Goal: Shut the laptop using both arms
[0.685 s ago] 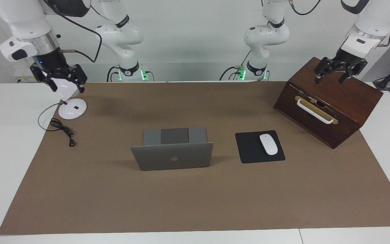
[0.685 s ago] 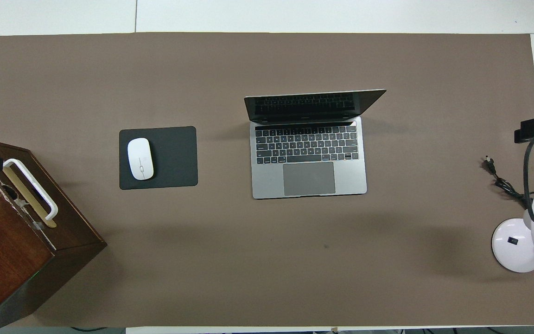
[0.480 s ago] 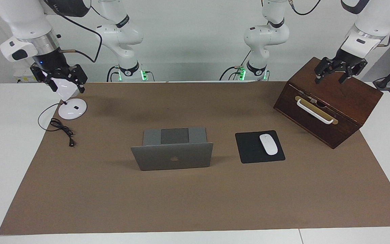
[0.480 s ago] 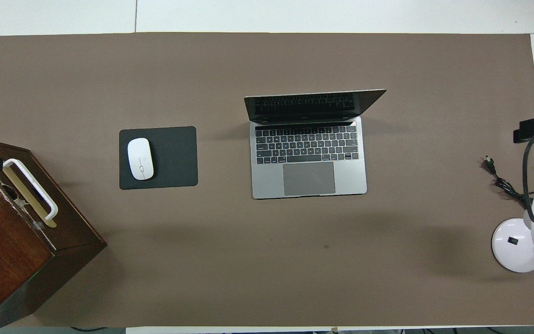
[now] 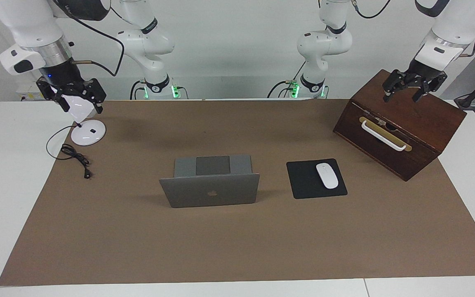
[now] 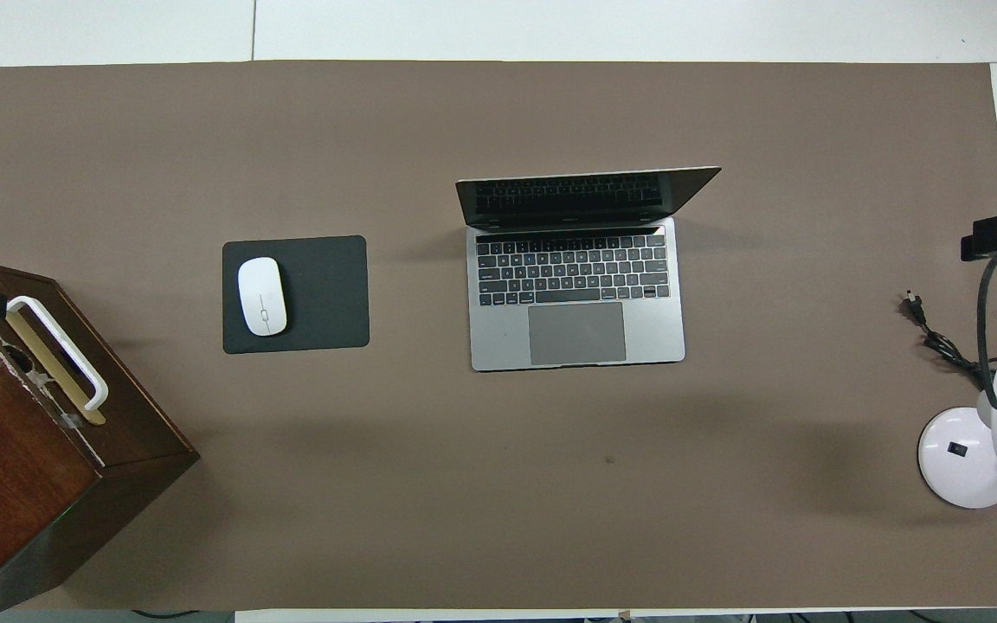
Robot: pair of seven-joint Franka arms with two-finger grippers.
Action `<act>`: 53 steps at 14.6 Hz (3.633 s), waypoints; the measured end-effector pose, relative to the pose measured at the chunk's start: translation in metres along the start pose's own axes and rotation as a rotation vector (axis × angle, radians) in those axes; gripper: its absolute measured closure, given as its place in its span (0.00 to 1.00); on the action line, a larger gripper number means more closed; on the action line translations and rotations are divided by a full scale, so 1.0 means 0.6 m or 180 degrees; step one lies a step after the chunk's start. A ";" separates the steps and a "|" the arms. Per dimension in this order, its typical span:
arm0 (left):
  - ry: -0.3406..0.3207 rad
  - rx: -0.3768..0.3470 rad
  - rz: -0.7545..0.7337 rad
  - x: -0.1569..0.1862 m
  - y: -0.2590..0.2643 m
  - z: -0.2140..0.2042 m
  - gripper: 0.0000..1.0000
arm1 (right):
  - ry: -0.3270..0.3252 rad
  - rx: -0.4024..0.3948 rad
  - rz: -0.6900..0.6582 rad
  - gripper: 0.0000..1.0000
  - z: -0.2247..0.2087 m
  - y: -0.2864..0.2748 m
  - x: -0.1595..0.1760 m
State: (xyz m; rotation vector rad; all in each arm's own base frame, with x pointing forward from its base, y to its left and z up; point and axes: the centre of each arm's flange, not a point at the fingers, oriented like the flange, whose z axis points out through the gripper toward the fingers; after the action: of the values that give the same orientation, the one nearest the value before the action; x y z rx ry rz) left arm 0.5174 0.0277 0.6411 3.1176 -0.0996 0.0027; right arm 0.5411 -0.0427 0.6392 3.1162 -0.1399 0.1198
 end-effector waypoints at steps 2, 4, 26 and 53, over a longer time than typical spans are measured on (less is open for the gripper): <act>-0.0002 0.0001 0.0009 0.000 0.003 0.000 0.00 | 0.0050 0.0000 0.0002 0.00 0.000 0.000 0.005; -0.0002 0.0001 0.0009 0.000 0.003 0.000 0.00 | 0.0059 -0.0001 0.0004 0.00 0.003 0.001 0.008; -0.0003 0.0001 -0.0098 0.000 0.003 0.000 0.48 | 0.0143 0.0000 -0.0004 0.00 0.000 -0.002 0.013; 0.1174 -0.0381 0.0578 -0.106 0.260 0.220 0.99 | 0.0613 -0.0130 0.0032 0.99 0.083 0.046 0.168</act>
State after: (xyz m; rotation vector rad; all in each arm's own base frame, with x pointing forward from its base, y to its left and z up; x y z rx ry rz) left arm 0.4443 -0.1267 0.5125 2.9167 -0.3576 0.5480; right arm 0.6426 -0.0806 0.5977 3.0416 -0.1519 0.4097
